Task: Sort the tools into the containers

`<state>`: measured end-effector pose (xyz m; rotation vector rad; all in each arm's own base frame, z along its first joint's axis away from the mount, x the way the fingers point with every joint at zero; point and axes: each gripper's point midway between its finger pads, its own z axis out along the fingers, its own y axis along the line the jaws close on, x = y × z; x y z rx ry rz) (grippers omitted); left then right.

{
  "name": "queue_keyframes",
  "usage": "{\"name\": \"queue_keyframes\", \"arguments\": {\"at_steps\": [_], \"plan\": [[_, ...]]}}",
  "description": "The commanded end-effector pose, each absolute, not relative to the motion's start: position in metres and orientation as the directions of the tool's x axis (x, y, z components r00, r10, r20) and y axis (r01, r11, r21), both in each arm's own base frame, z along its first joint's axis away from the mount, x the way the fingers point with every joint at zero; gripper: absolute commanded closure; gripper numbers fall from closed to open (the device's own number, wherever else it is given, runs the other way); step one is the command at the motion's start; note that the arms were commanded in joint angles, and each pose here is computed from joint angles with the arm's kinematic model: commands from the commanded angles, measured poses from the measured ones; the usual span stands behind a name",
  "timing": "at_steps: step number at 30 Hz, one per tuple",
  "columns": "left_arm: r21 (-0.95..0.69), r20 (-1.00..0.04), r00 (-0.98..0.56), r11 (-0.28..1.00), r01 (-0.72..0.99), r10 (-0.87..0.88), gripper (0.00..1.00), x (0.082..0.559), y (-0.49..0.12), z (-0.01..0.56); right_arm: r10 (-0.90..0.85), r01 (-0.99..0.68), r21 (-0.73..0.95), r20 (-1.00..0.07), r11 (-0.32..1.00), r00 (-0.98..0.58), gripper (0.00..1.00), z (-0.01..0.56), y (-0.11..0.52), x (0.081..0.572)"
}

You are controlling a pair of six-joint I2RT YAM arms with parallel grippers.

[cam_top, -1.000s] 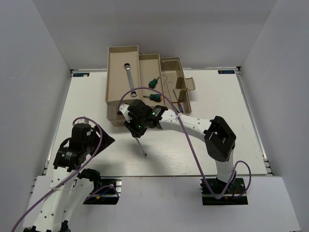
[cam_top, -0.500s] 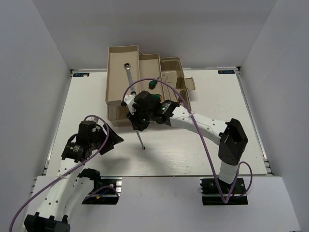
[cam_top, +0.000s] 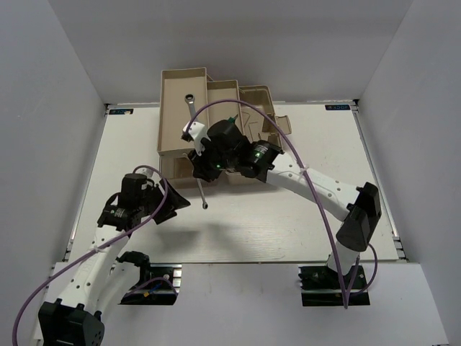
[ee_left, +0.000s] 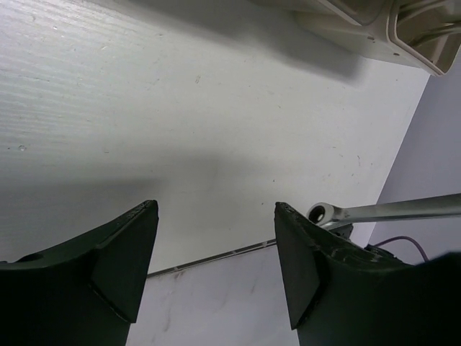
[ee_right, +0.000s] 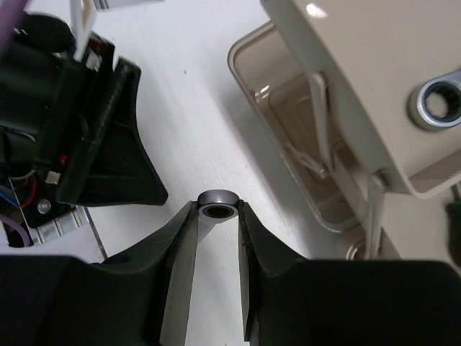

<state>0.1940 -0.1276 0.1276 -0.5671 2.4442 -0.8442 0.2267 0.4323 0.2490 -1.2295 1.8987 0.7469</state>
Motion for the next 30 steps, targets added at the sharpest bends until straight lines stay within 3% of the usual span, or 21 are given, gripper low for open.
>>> {"name": "queue_keyframes", "arguments": {"at_steps": [1,12,21,30], "plan": [[-0.688,-0.347,-0.785,0.708,-0.159,-0.513,0.25,0.202,-0.133,0.143,-0.338,-0.925,0.065,-0.920,0.374,-0.201,1.00,0.322,0.435,0.233],[-0.674,-0.350,-0.779,0.717,-0.176,-0.520,0.26,0.203,-0.129,0.150,-0.140,-0.885,0.074,-0.978,0.459,-0.155,1.00,0.397,0.443,0.283],[-0.659,-0.359,-0.769,0.727,-0.192,-0.529,0.26,0.197,-0.123,0.156,0.055,-0.821,0.184,-0.981,0.540,-0.184,1.00,0.442,0.447,0.344],[-0.635,-0.432,-0.716,0.749,-0.190,-0.548,0.25,0.206,-0.112,0.170,0.036,-0.771,0.188,-0.977,0.609,-0.210,0.98,0.368,0.476,0.413]]}}
